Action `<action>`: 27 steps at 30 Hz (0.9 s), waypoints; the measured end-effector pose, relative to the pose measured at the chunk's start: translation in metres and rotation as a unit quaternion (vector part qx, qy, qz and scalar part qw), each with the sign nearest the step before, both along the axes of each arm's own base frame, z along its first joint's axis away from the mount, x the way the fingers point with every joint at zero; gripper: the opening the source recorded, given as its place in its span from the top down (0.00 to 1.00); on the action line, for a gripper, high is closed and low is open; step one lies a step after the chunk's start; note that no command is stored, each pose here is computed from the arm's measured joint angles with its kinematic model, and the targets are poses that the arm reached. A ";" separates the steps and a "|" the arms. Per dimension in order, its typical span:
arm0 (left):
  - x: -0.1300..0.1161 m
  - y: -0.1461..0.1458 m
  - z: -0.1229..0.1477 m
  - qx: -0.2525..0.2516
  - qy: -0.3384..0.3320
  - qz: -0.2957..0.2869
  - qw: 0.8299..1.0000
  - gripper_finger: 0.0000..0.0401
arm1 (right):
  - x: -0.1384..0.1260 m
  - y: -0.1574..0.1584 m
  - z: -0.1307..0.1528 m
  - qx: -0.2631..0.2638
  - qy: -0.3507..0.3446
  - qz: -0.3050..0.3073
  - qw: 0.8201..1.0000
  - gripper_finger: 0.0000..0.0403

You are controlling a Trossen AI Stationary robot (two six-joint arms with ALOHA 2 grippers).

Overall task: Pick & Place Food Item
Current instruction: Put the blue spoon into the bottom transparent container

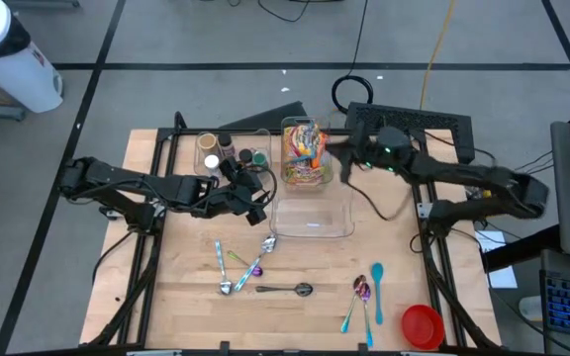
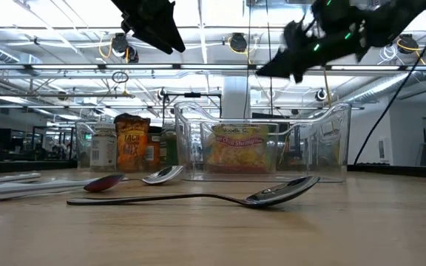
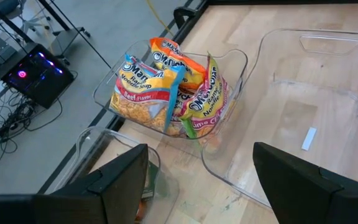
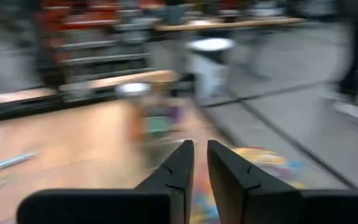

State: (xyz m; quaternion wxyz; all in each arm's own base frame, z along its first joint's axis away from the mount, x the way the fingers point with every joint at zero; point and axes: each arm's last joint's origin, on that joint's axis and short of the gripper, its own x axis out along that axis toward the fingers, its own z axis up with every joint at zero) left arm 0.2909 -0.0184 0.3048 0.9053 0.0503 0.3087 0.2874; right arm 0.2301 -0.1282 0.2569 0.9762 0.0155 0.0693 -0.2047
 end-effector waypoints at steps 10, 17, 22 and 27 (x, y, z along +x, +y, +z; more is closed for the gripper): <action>0.000 -0.008 0.000 -0.001 0.001 -0.016 1.000 0.26 | -0.049 0.092 0.038 0.068 0.017 0.291 0.954 0.84; 0.000 -0.010 0.001 -0.011 -0.011 -0.014 1.000 0.26 | -0.056 0.150 0.040 0.104 0.033 0.464 0.879 0.74; 0.000 -0.010 0.001 -0.027 -0.023 -0.002 0.999 0.26 | -0.065 0.173 0.015 0.214 0.173 0.427 0.861 0.59; 0.000 -0.014 0.001 -0.034 -0.032 -0.005 0.999 0.26 | -0.083 0.178 -0.018 0.301 0.317 0.287 0.853 0.52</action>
